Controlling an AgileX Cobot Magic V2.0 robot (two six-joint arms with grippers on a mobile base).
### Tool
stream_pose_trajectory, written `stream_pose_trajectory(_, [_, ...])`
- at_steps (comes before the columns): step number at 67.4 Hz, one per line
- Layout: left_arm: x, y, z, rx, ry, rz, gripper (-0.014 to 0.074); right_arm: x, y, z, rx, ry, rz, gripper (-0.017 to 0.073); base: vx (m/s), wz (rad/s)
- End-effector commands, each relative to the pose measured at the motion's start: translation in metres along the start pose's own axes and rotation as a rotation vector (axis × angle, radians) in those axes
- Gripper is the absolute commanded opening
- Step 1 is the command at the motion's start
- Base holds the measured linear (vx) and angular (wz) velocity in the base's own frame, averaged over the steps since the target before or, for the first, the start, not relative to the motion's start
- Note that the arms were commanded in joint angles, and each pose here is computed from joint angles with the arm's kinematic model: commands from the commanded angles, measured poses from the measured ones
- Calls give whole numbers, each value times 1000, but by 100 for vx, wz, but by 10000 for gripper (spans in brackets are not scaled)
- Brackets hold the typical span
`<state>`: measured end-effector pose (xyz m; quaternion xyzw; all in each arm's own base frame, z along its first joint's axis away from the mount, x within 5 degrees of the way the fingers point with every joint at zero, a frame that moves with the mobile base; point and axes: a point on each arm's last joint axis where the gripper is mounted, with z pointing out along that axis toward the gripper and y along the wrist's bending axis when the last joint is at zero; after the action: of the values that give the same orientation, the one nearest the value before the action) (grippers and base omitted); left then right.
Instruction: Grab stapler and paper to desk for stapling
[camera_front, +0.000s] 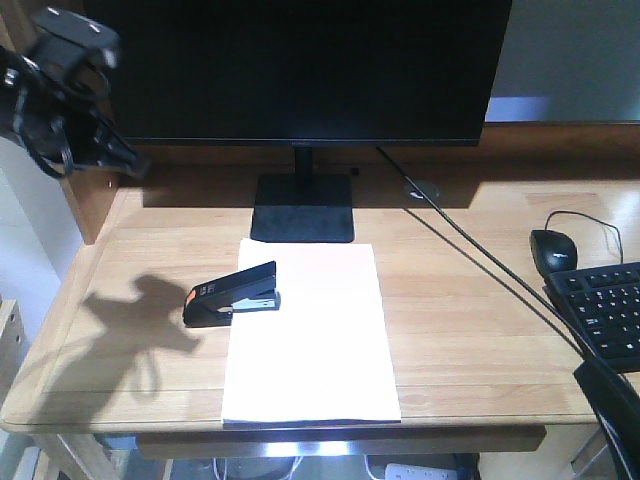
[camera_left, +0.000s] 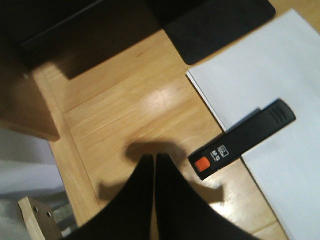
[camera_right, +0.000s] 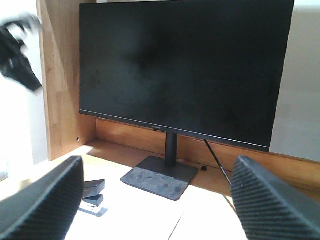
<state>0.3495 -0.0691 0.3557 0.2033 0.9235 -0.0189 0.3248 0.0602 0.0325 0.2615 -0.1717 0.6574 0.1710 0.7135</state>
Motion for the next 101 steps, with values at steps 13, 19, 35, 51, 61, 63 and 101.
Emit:
stream_pose_trajectory(13, [-9, -1, -88, -73, -284, -186, -6, -9, -2, 1, 18, -20, -68, 582, 0, 0])
stream_pose_trajectory(19, [-3, -4, -108, -88, -377, -173, -6, -9, -2, 1, 18, -20, -68, 582, 0, 0])
stream_pose_trajectory(35, [50, -18, -139, -112, -589, -174, -6, -9, -2, 1, 18, -20, -68, 582, 0, 0])
stream_pose_trajectory(51, [124, -35, -149, -127, -720, -178, -6, -9, -2, 1, 18, -20, -68, 582, 0, 0])
stream_pose_trajectory(61, [176, -47, -152, -142, -767, -164, -6, -9, -2, 1, 18, -20, -68, 582, 0, 0])
stream_pose_trajectory(63, [184, -49, -154, -145, -786, -162, -6, -9, -2, 1, 18, -20, -68, 582, 0, 0])
stream_pose_trajectory(101, [272, -69, -139, -140, -1014, -195, -6, -9, -2, 1, 18, -20, -68, 582, 0, 0])
